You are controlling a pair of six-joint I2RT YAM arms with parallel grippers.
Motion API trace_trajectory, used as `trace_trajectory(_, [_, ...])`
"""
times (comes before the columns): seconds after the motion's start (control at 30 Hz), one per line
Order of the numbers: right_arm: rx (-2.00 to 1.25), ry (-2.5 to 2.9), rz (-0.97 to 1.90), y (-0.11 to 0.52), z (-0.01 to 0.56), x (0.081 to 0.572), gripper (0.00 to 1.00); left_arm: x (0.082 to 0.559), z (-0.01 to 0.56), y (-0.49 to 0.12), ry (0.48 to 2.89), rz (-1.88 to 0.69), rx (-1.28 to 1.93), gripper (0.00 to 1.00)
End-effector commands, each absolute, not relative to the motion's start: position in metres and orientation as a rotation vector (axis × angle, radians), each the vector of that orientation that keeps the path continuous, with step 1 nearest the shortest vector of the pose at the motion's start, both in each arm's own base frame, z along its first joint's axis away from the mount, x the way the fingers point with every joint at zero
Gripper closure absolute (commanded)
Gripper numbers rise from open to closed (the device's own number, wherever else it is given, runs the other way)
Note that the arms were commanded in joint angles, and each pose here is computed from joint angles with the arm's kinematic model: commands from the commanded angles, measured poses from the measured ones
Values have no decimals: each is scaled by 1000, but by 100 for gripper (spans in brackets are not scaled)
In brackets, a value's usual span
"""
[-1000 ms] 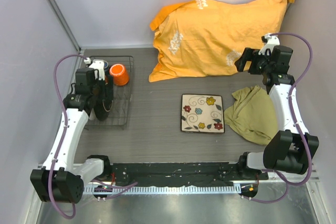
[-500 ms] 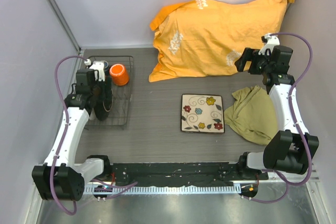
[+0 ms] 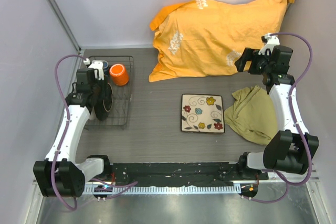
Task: Unload the mixed dishes from the dish rack
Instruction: Pick up the plate from the dish rack.
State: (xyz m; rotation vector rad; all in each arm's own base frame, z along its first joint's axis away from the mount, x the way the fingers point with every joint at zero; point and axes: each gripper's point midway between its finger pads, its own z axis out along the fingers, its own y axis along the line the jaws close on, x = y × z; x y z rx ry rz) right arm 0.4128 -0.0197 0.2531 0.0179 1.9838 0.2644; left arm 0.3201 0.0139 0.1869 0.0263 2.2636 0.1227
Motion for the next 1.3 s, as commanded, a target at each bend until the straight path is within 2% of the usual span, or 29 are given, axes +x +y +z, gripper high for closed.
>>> trace_trajectory(0.0, [-2, 1958, 259, -20, 262, 416, 0, 332, 194, 15, 2210, 123, 17, 55])
trace_trajectory(0.17, [-4, 1963, 260, -19, 260, 416, 0, 335, 195, 16, 2201, 127, 13, 62])
trace_trajectory(0.57, [-6, 1964, 257, -19, 259, 416, 0, 340, 211, 12, 2155, 96, 23, 100])
trace_trajectory(1.27, [-8, 1964, 262, -19, 260, 416, 0, 344, 264, 14, 2052, 17, 54, 100])
